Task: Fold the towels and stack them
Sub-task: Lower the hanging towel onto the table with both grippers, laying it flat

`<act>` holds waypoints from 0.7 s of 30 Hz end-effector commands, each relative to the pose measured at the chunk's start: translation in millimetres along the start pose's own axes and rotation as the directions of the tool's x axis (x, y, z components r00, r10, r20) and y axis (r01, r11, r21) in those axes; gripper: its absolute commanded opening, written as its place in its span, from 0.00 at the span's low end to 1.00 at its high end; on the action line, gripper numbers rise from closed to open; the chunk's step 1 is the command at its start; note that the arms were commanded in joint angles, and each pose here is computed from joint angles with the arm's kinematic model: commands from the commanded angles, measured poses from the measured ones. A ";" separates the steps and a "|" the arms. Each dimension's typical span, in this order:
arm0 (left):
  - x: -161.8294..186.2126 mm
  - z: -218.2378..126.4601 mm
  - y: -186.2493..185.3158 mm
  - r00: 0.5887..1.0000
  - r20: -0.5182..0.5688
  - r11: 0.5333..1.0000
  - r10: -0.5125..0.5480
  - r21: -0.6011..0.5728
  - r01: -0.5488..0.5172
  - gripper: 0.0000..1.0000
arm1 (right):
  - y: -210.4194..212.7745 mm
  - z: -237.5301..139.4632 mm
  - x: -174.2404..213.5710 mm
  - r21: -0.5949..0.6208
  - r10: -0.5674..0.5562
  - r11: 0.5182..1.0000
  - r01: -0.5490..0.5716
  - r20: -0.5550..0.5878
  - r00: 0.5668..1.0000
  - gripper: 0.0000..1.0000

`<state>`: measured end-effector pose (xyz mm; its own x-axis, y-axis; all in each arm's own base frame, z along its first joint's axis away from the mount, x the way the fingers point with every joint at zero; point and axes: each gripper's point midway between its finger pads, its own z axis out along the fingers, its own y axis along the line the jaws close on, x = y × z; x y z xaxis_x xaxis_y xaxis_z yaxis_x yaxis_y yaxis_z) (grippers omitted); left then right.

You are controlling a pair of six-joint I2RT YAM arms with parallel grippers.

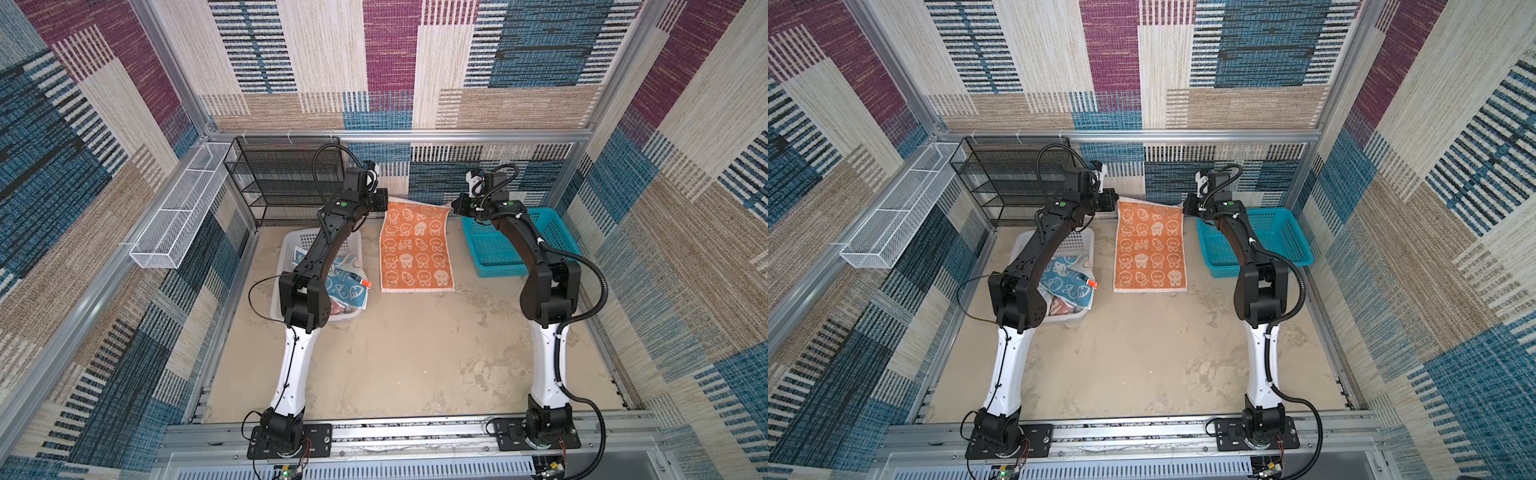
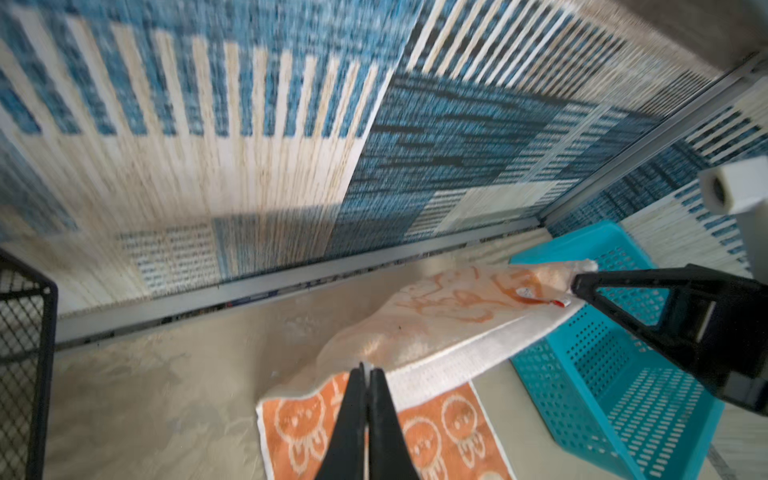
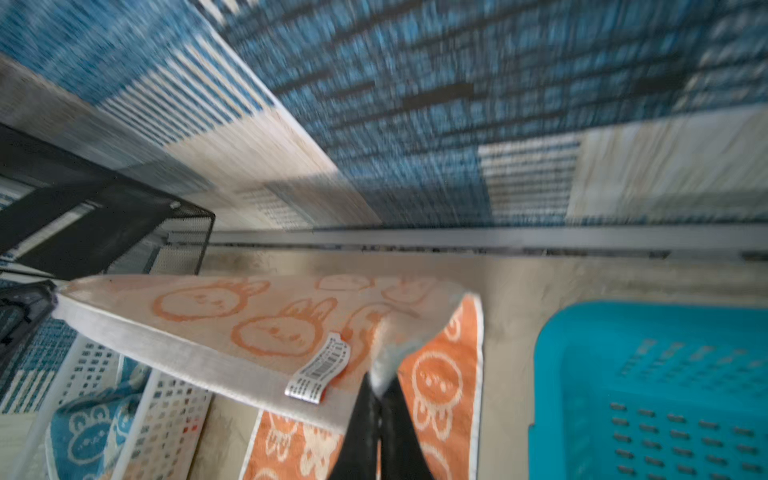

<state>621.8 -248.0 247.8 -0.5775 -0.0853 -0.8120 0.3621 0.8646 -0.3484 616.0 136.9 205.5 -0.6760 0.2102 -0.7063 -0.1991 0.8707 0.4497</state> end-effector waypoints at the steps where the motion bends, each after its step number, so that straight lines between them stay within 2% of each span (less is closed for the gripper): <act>1: 43.8 -6.5 8.3 0.985 -0.156 0.997 -0.068 -0.039 0.063 0.00 | 13.9 -5.8 14.5 -0.040 -0.004 0.999 0.004 -0.007 1.000 0.00; 4: 77.2 -11.8 14.9 0.961 -0.257 0.994 -0.101 -0.071 0.086 0.00 | 13.8 -5.4 44.3 -0.039 0.006 0.999 -0.008 -0.052 0.999 0.00; 14: 160.5 -26.9 32.1 0.869 -0.467 0.983 -0.166 -0.146 0.109 0.00 | -2.1 -4.4 149.3 0.026 0.058 0.998 -0.054 -0.209 0.976 0.00; 18: 180.3 -31.8 28.8 0.842 -0.511 0.982 -0.175 -0.147 0.115 0.00 | -12.7 -4.5 169.4 0.056 0.072 0.997 -0.061 -0.229 0.971 0.00; 21: 181.2 -35.2 22.7 0.843 -0.516 0.986 -0.149 -0.147 0.084 0.00 | -11.4 -7.2 166.6 0.055 0.068 0.997 -0.057 -0.224 0.972 0.00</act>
<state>506.0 -225.5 101.7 -0.9210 0.0350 -0.3879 0.1854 0.9153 -0.3575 489.2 161.6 70.3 -0.8683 0.1474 -0.4736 -0.1066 0.8770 0.4686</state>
